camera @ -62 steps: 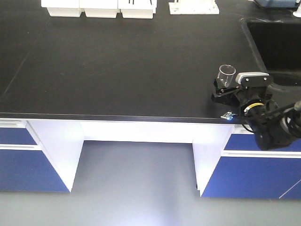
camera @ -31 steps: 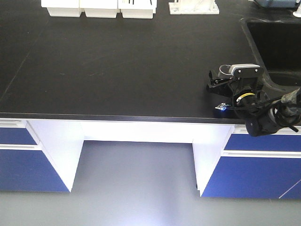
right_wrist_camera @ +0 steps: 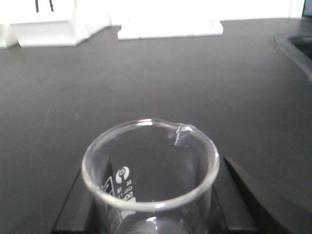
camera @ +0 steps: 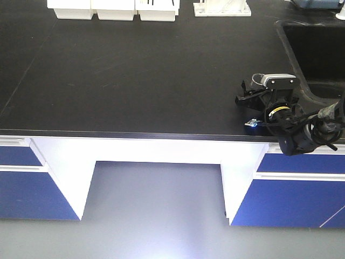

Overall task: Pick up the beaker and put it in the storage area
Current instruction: 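Lift the beaker with the right gripper and raise it off the bench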

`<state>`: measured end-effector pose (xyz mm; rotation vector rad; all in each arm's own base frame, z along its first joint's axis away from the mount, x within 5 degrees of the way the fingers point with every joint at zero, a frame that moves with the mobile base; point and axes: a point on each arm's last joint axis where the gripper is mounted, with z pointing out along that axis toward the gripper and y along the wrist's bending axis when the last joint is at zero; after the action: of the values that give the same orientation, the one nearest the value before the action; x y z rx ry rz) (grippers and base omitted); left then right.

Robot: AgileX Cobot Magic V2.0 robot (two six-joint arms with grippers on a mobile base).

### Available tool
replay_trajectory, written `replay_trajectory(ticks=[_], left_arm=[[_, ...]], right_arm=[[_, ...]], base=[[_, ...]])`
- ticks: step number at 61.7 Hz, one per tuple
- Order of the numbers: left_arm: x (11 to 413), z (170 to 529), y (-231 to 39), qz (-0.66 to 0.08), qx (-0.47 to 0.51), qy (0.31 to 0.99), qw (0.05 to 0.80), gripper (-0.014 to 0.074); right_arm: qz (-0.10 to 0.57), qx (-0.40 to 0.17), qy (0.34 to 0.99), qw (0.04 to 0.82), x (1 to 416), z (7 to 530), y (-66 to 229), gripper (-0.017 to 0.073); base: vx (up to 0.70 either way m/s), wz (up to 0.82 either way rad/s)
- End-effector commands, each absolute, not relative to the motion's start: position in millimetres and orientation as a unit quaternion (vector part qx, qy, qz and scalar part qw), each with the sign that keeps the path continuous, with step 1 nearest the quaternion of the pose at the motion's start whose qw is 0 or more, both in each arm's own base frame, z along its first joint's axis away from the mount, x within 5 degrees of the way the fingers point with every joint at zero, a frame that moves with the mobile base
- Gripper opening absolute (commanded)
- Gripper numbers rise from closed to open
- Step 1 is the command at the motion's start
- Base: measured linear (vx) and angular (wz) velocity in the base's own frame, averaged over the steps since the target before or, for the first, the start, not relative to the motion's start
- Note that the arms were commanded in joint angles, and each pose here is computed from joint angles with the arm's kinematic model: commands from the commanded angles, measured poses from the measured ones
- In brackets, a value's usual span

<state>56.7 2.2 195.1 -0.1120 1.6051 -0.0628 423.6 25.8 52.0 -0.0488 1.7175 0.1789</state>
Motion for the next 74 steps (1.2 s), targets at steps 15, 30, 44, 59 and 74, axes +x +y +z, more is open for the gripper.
replay_trajectory(ticks=[15, 30, 44, 59, 74], left_arm=[[56.3, 196.2, 0.7, -0.041, -0.045, 0.691, 0.72, -0.0008], [56.3, 196.2, 0.7, -0.041, -0.045, 0.691, 0.72, -0.0008], [56.3, 196.2, 0.7, -0.041, -0.045, 0.691, 0.72, -0.0008], [56.3, 196.2, 0.7, -0.041, -0.045, 0.691, 0.72, -0.0008], [56.3, 196.2, 0.7, -0.041, -0.045, 0.691, 0.72, -0.0008]], right_arm=[[0.078, -0.03, 0.706, 0.703, 433.0, 101.1, 24.9, -0.001], [0.05, -0.047, 0.756, 0.651, 429.1, 160.3, 24.0, -0.0004], [0.022, -0.072, 0.766, 0.639, 403.4, 244.7, 22.3, -0.0004], [0.005, -0.051, 0.779, 0.626, 355.1, 320.2, 17.6, -0.0004], [0.012, -0.075, 0.778, 0.623, 296.1, 375.1, 39.0, -0.0003]], base=[[0.0, 0.0], [0.0, 0.0], [0.0, 0.0], [0.0, 0.0], [0.0, 0.0]])
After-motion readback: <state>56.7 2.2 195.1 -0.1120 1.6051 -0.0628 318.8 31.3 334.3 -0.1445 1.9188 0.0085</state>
